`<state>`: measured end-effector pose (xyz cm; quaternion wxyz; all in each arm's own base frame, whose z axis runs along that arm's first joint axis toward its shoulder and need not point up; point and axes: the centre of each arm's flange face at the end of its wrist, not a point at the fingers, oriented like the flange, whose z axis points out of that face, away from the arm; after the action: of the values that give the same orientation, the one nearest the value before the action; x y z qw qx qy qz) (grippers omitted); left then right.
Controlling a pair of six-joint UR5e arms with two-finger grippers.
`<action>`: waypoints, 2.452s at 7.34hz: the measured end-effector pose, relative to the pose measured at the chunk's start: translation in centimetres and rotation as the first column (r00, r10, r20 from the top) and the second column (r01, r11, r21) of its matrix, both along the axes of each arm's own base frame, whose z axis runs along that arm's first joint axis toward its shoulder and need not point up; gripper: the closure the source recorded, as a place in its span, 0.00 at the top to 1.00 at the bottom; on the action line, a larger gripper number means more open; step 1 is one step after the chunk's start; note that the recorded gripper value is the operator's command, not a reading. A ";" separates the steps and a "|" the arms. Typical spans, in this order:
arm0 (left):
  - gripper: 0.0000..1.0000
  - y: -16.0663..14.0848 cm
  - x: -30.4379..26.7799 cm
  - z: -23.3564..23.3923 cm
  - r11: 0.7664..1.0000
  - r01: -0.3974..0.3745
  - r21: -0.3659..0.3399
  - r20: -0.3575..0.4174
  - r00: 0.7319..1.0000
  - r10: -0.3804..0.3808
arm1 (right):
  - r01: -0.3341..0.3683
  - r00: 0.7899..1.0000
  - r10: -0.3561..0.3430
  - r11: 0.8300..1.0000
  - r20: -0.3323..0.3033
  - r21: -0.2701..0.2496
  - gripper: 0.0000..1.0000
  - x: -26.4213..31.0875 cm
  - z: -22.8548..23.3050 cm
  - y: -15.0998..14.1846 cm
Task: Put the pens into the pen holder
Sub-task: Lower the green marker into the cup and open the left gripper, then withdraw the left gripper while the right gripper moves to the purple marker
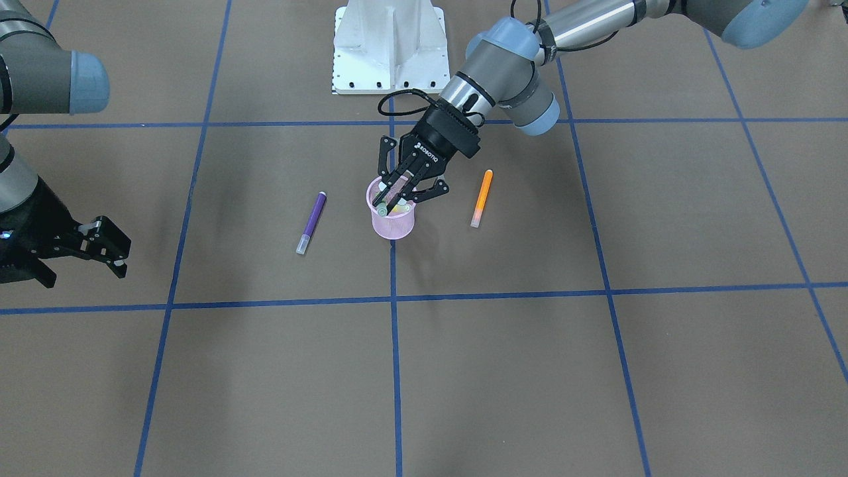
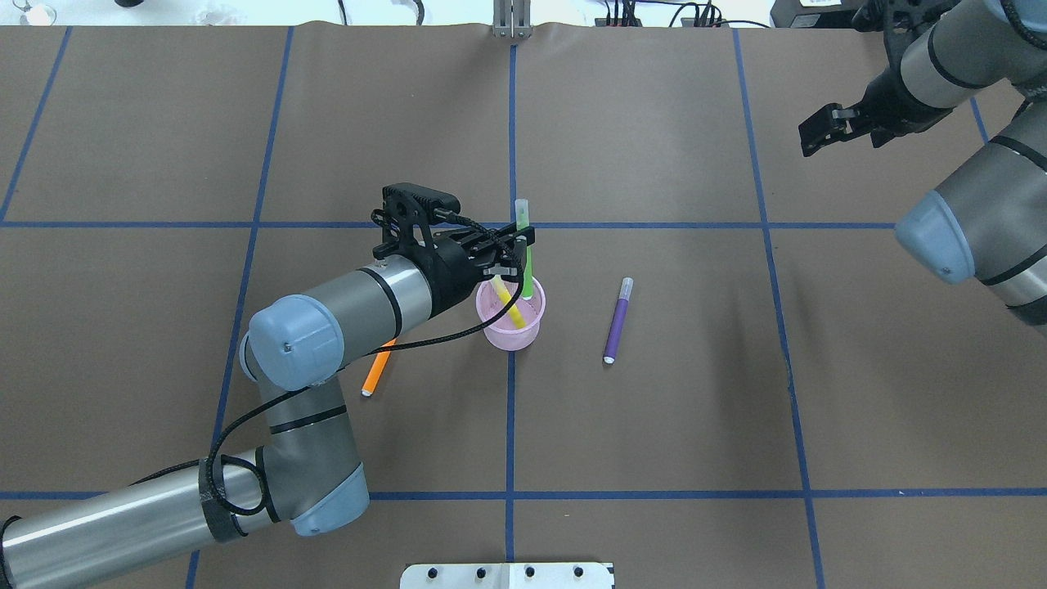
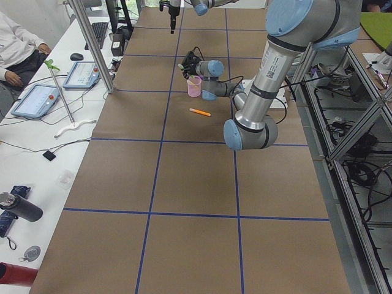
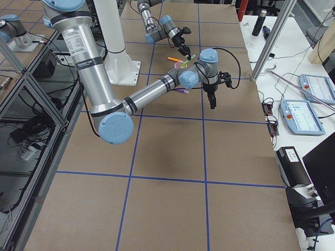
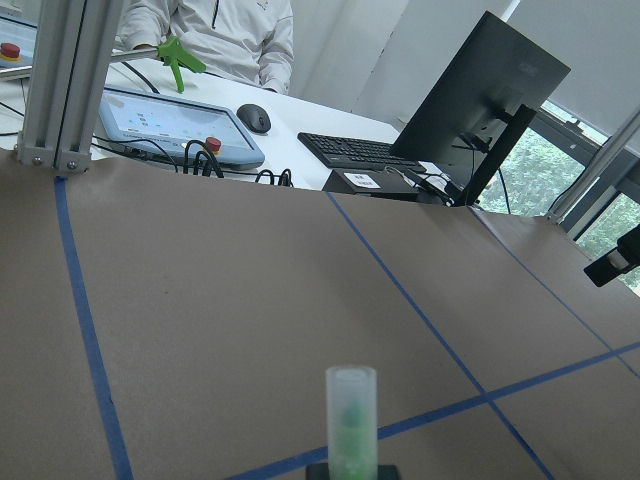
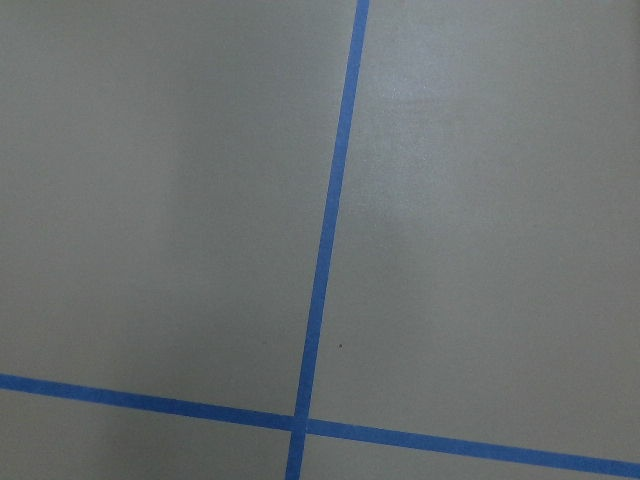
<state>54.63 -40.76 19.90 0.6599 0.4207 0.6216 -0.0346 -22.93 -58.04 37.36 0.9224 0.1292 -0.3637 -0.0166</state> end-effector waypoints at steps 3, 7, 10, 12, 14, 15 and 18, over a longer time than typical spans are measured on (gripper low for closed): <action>1.00 1.3 0.8 0.2 1.000 -0.016 -0.001 -0.006 1.000 0.016 | -0.007 1.000 0.007 1.000 0.003 0.023 1.00 0.1 -0.9 0.1; 1.00 1.5 -1.4 0.4 1.000 -0.031 -0.001 -0.005 1.000 0.031 | 0.053 0.998 -0.057 0.992 0.036 0.115 1.00 -2.0 -5.4 0.6; 1.00 -1.8 -12.6 3.8 0.979 -0.145 -0.140 0.218 0.960 0.173 | 0.044 0.997 -0.050 0.992 0.056 0.114 1.00 -5.8 -7.8 2.4; 1.00 -4.8 -22.9 8.5 0.941 -0.207 -0.267 0.355 0.887 0.296 | -0.105 0.992 0.106 0.994 0.070 -0.017 1.00 -12.2 -8.4 6.5; 1.00 -5.4 -29.2 15.1 0.937 -0.211 -0.280 0.475 0.817 0.326 | -0.191 0.979 0.196 0.979 0.053 -0.074 0.99 -17.8 -8.3 10.3; 1.00 -5.4 -30.9 17.3 0.938 -0.205 -0.280 0.511 0.795 0.327 | -0.232 0.971 0.236 0.969 0.041 -0.087 0.98 -20.3 -8.3 12.0; 1.00 -5.2 -32.5 20.0 0.934 -0.196 -0.297 0.543 0.770 0.334 | -0.376 0.925 0.381 0.916 0.009 -0.140 0.96 -26.6 -8.5 15.3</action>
<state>22.14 -45.92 39.88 0.8597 0.2413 0.4335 0.1211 -49.52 -42.75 28.85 0.9080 0.1341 -0.3489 0.1892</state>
